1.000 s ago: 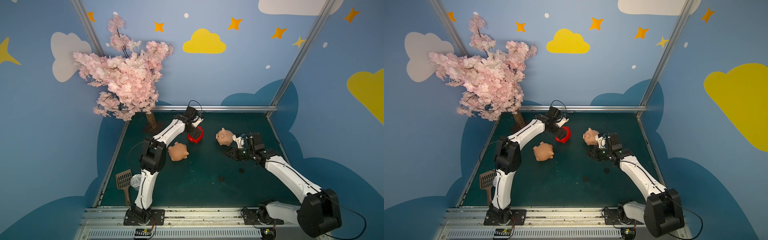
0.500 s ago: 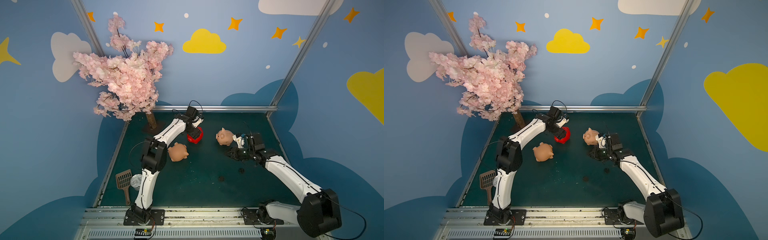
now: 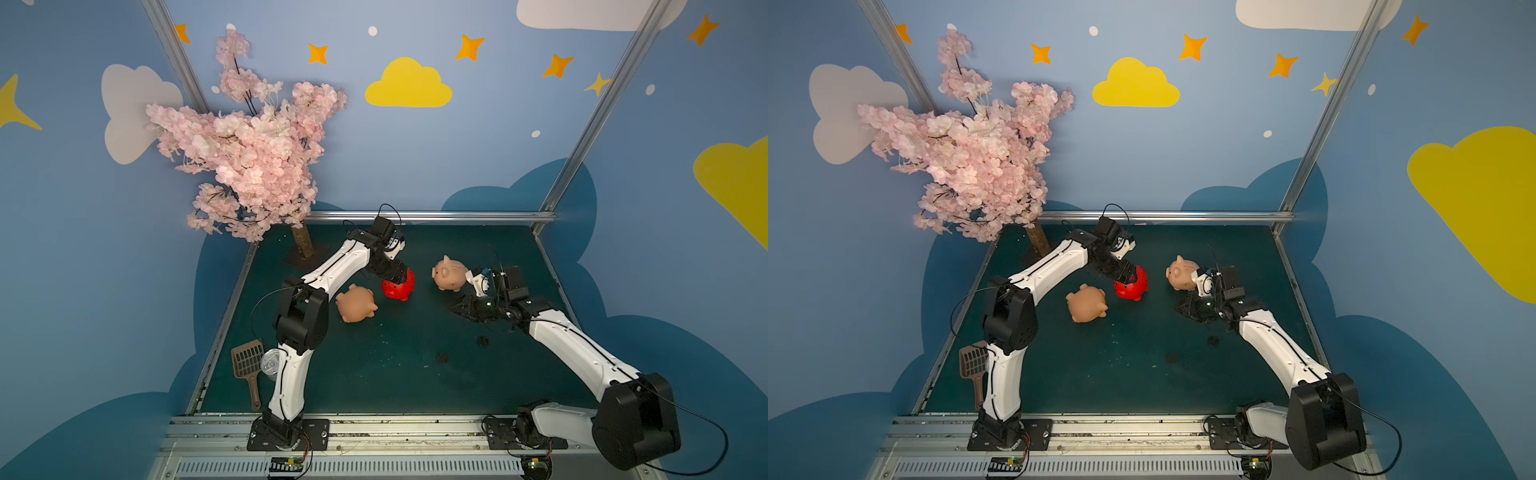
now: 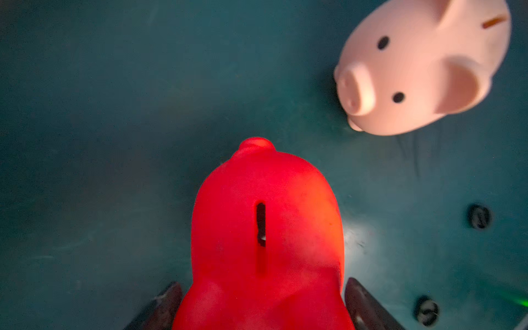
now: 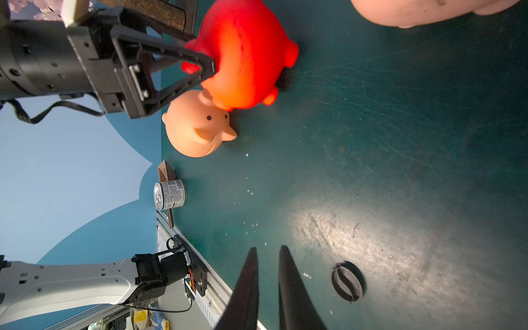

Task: Close piggy banks
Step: Turn over the piggy bank at the center of the board.

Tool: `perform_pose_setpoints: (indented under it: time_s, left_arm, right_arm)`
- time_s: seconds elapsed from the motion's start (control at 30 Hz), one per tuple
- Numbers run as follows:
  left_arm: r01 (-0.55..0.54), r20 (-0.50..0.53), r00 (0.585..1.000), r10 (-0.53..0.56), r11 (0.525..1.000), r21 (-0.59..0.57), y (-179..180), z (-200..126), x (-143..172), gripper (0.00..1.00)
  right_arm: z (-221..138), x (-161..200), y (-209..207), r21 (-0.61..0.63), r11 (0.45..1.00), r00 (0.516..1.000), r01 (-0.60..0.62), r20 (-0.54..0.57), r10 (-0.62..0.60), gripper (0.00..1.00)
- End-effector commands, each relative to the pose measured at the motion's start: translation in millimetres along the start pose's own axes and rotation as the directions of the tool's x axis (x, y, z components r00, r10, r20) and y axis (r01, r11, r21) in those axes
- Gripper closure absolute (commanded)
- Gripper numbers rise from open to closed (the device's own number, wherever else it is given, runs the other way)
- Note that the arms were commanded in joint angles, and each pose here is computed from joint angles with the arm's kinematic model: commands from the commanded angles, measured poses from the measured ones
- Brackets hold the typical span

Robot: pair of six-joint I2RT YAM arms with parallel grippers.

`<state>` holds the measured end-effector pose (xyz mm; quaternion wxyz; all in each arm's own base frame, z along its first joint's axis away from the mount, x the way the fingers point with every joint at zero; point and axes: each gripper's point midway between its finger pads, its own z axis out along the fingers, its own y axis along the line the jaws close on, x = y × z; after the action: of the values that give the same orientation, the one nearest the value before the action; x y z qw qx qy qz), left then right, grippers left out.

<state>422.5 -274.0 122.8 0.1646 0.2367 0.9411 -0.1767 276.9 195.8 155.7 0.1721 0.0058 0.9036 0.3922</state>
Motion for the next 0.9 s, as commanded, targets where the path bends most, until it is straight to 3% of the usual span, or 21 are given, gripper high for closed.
perform_pose_setpoints:
  time_s: [0.0, 0.33, 0.53, 0.87]
  left_arm:
    - [0.093, 0.007, 0.995, -0.095, 0.982, 0.164, -40.8, -23.9, 4.7, 0.27]
    - [0.246, -0.083, 0.969, -0.232, 0.900, 0.360, -77.4, -39.1, 59.1, 0.29]
    - [0.325, -0.132, 0.945, -0.298, 0.822, 0.468, -93.5, -42.6, 87.4, 0.30]
    - [0.416, -0.209, 0.909, -0.360, 0.778, 0.470, -79.7, -32.0, 128.1, 0.30]
  right_arm:
    - [-1.5, 4.2, -5.7, 0.006, 1.000, 1.000, -0.003, -0.012, 0.003, 0.84]
    - [-8.9, 0.4, -10.1, 0.008, 1.000, 1.000, -0.011, 0.009, 0.011, 0.84]
    - [-9.3, -1.4, -10.1, 0.002, 1.000, 1.000, -0.015, 0.011, 0.015, 0.84]
    - [-6.6, -2.0, -10.3, -0.008, 1.000, 1.000, -0.028, 0.006, 0.028, 0.84]
